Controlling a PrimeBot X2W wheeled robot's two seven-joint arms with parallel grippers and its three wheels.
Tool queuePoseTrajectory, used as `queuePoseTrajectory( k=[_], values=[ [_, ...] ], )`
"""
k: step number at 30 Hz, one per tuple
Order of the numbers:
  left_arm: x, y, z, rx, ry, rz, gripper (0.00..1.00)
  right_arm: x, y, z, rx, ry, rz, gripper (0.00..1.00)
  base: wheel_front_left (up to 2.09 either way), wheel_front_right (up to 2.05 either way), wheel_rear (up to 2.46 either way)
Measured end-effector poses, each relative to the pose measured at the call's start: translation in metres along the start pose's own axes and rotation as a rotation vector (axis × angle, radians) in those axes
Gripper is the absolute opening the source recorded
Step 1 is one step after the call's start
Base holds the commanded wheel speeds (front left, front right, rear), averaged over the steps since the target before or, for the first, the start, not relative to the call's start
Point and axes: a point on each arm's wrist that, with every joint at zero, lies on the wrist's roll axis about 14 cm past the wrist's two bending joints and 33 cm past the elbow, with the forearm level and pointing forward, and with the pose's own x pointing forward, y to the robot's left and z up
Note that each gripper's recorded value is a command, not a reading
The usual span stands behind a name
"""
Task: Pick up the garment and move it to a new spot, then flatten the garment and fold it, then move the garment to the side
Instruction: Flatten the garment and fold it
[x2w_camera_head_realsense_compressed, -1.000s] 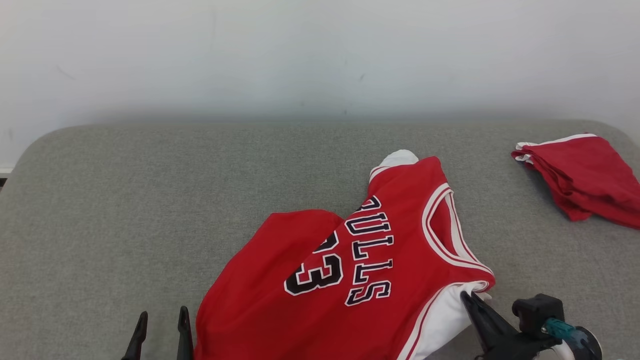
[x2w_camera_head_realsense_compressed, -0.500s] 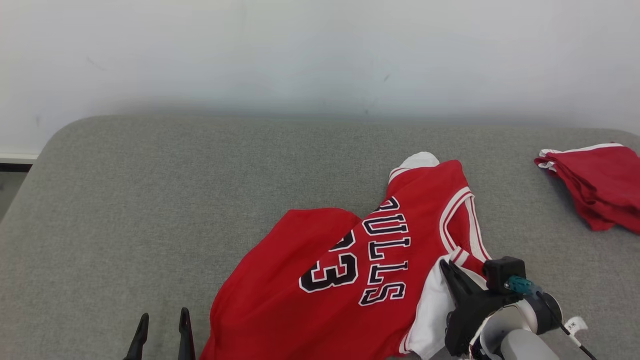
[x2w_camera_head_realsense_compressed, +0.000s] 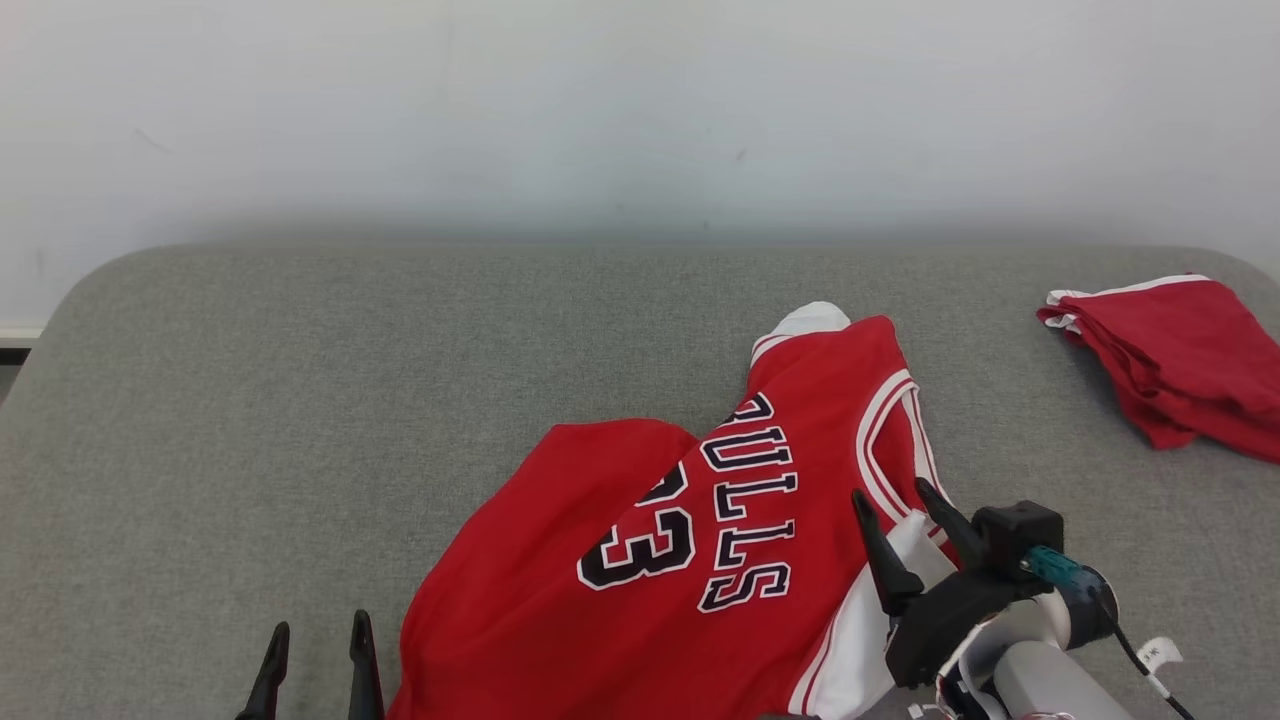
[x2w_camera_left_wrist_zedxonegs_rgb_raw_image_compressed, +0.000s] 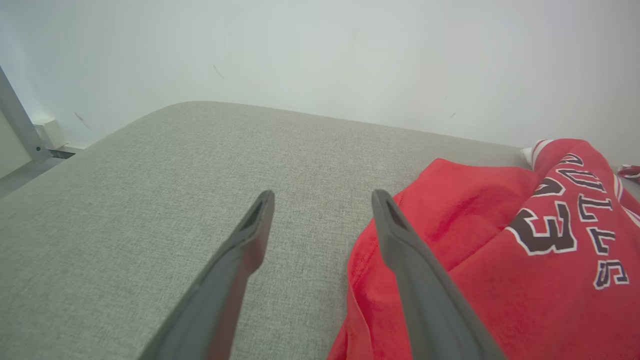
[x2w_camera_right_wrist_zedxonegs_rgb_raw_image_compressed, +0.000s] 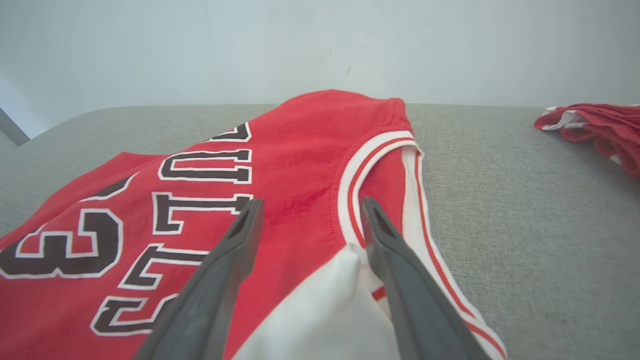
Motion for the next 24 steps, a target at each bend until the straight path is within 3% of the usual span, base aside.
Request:
queuePoseTrajectory(
  k=[12,19,24],
  values=[
    [0.000,-0.009,-0.006,0.000,0.020,-0.031,1.00,-0.063,-0.049,0.041,0.017,-0.229,-0.141,1.00,0.00,0.00,0.00],
    [0.000,-0.014,-0.010,-0.002,0.031,-0.051,1.00,-0.092,-0.054,-0.004,0.047,-0.125,-0.201,1.00,0.00,0.00,0.00],
    [0.002,-0.016,-0.010,-0.002,0.032,-0.056,1.00,-0.092,-0.054,-0.027,0.039,-0.037,-0.201,1.00,0.00,0.00,0.00]
  ],
)
